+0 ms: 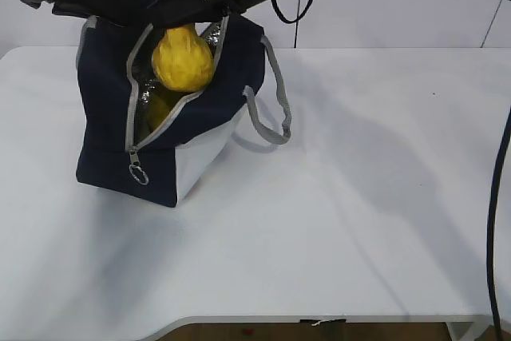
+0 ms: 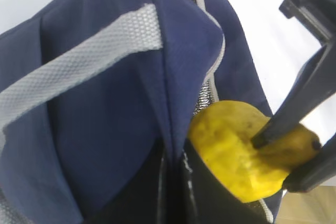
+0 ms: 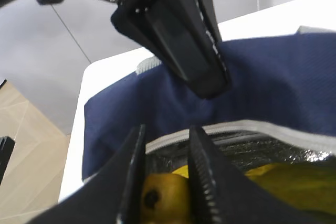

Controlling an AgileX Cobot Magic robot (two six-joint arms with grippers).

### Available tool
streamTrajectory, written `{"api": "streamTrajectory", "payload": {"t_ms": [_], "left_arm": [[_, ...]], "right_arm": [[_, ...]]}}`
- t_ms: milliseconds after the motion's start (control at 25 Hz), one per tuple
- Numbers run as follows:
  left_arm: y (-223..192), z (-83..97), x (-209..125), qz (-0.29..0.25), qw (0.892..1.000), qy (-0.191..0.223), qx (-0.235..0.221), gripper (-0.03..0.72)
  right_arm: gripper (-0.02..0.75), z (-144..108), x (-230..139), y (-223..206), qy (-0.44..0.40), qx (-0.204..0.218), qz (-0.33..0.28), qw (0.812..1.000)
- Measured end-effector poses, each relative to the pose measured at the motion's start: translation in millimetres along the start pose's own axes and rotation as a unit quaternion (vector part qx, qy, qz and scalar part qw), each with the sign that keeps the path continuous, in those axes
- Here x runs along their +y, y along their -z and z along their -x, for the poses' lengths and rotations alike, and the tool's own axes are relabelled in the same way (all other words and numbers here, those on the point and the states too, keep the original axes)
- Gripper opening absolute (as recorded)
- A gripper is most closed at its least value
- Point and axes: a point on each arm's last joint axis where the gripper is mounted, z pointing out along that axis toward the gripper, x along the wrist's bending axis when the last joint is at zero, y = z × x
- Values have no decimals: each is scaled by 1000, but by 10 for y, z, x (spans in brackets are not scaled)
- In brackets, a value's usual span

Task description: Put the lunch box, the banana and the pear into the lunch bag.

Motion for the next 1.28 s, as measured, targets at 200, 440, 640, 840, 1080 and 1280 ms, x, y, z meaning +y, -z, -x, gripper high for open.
{"api": "streamTrajectory", "payload": {"t_ms": [200, 440, 640, 840, 1080, 1280], "left_arm": [[0, 0, 0, 0, 1000, 0, 0, -1], [0, 1, 1, 0, 1000, 0, -1, -1], [0, 1, 1, 1, 1000, 0, -1, -1], [0, 3, 2, 1, 1000, 1, -2, -1], [0, 4, 3, 2, 1000, 1, -2, -1], [0, 4, 3, 2, 1000, 1, -2, -1]], "right_arm": [[198, 17, 11, 0, 3, -9, 6, 1000], [198, 111, -59, -56, -7, -26, 11, 1000], [198, 132, -59, -63, -5, -38, 12, 999], [199, 211, -193, -136, -25, -39, -6, 999], [221, 289, -354, -228, -53, -30, -18, 998], [242, 294, -367, -233, -57, -30, -22, 998]]}}
